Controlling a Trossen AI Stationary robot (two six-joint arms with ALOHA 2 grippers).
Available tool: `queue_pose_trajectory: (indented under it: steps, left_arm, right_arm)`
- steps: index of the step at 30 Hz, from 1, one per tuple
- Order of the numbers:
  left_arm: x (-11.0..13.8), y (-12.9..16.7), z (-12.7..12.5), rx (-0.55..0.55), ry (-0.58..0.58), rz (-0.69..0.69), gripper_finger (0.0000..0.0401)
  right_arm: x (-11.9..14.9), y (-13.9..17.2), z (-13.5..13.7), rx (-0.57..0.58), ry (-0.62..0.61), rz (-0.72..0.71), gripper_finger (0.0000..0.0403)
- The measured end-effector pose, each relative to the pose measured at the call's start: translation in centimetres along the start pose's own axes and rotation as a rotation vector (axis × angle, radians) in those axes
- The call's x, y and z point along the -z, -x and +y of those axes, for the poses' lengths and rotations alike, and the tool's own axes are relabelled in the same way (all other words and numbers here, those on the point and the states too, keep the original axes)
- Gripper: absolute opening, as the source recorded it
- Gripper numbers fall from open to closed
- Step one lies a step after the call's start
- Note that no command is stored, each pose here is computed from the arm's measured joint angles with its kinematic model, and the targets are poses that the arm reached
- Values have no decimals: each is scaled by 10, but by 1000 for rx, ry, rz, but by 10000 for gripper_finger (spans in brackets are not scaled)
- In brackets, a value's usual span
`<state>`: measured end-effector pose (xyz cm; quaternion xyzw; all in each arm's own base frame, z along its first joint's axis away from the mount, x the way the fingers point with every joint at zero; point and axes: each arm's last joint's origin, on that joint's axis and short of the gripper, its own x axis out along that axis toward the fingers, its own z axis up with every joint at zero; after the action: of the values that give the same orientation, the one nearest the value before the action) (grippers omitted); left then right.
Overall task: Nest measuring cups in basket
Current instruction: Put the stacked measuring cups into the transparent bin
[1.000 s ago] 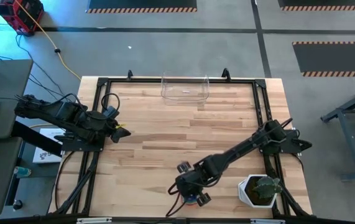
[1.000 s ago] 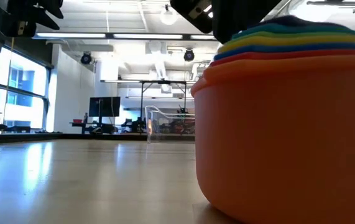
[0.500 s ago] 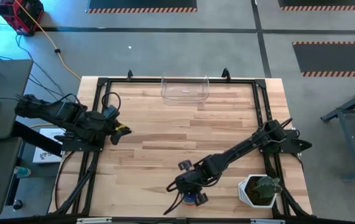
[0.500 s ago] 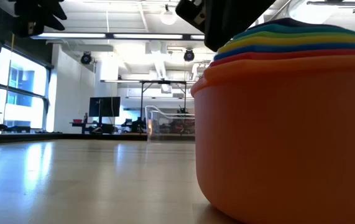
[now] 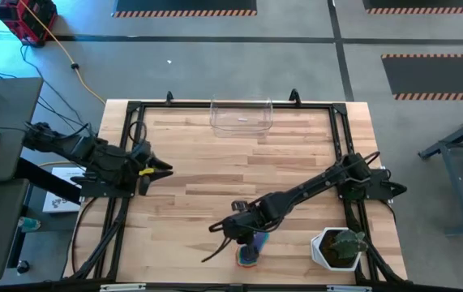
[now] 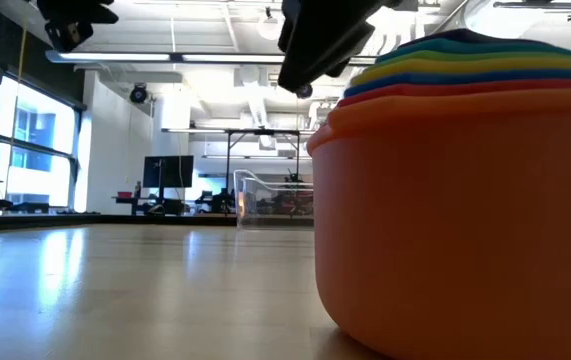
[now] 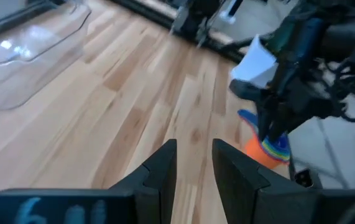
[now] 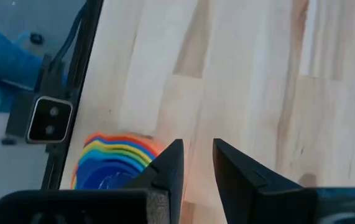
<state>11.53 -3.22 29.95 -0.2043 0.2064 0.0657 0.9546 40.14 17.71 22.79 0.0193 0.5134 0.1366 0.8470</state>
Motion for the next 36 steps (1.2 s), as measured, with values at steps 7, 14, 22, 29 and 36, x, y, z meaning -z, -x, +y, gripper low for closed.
queue_pose_trajectory:
  steps: [7, 14, 22, 29, 36]
  left_arm:
    - [25, 5, 19, 95, -26, -140, 91]
    - [46, 13, 36, 138, -105, -245, 91]
    - [66, 18, 53, 166, -143, -340, 91]
    - [79, 7, 56, 122, -184, -284, 91]
    - [96, -14, 60, 95, -180, -299, 91]
  right_arm:
    - [-4, 1, -15, 35, -86, -12, 78]
    - [-10, 3, -33, 55, -206, -47, 78]
    - [-12, 3, -42, 45, -281, -55, 78]
    - [-16, 5, -48, 45, -311, -89, 78]
    - [-19, 5, -54, 48, -323, -105, 78]
